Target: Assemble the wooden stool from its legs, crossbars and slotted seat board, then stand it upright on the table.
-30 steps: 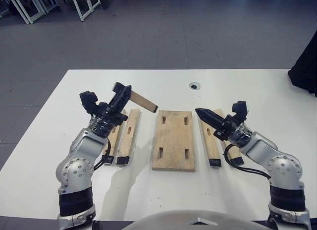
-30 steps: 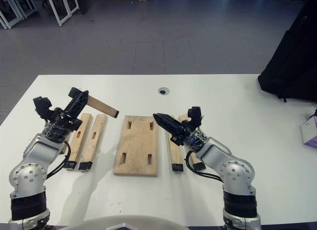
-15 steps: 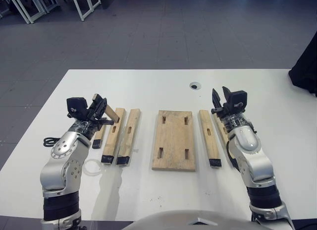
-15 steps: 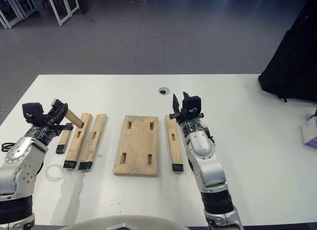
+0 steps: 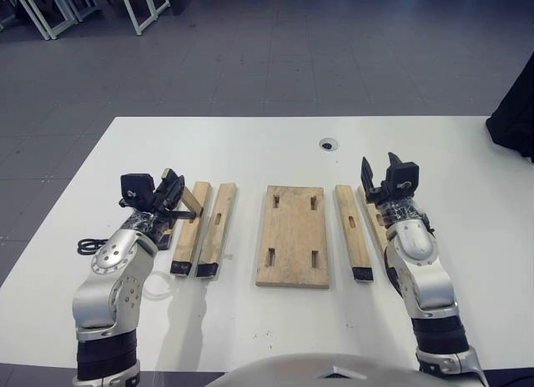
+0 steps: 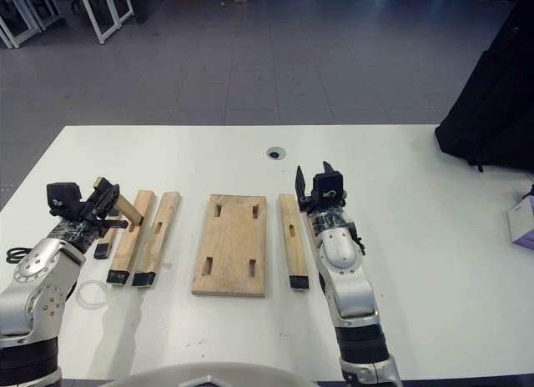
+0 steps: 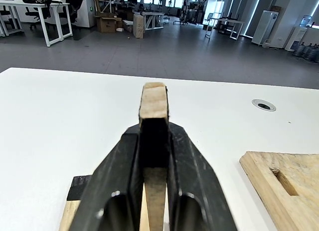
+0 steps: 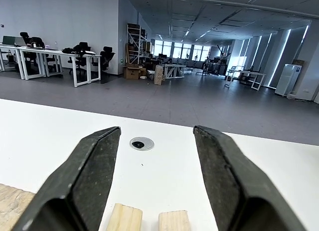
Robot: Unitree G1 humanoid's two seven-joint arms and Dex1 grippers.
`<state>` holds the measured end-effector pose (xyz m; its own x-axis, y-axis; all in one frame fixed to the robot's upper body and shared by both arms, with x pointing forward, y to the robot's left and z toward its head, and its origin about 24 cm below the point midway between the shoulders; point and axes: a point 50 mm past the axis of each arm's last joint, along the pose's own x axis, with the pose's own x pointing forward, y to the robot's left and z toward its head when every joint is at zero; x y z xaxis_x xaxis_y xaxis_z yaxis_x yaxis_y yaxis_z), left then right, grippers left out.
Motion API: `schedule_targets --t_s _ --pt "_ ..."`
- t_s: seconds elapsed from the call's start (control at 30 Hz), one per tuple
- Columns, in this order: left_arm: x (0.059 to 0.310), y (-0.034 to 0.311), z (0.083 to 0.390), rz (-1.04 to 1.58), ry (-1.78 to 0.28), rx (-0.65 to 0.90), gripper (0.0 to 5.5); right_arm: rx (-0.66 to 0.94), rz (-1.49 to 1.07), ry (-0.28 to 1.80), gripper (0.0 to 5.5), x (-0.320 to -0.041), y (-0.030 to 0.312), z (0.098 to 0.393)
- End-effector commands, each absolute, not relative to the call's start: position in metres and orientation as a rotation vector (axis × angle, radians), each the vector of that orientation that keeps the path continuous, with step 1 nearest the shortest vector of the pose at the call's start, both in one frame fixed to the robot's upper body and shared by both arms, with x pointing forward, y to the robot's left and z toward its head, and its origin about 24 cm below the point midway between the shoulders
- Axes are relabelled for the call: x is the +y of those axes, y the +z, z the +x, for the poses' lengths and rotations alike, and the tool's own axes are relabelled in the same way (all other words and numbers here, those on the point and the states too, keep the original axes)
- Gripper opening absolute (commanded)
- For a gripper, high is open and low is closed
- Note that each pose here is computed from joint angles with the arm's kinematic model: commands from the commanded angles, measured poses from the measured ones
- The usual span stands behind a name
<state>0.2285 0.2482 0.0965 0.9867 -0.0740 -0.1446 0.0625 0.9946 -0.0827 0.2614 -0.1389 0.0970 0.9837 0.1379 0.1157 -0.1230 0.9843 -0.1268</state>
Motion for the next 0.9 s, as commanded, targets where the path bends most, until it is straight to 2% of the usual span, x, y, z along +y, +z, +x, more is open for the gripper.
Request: schedule_targets --t_s 0.03,0.27,0.5,0.9 --pt "0.252 0.096 0.226 -0.067 -0.022 0.140 0.42 -0.125 -0.126 0.160 2.68 -0.134 0.096 0.260" --pt "0.255 0.098 0.224 -0.067 0.007 0.115 0.42 -0.119 -0.136 0.143 2.68 -0.138 0.096 0.261" --pt "0.260 0.089 0.215 -0.044 0.049 0.158 0.42 -0.112 -0.127 0.146 2.68 -0.138 0.096 0.261" --pt "0.258 0.059 0.209 -0.038 0.052 0.343 0.42 -0.109 -0.132 0.155 2.68 -0.138 0.099 0.263"
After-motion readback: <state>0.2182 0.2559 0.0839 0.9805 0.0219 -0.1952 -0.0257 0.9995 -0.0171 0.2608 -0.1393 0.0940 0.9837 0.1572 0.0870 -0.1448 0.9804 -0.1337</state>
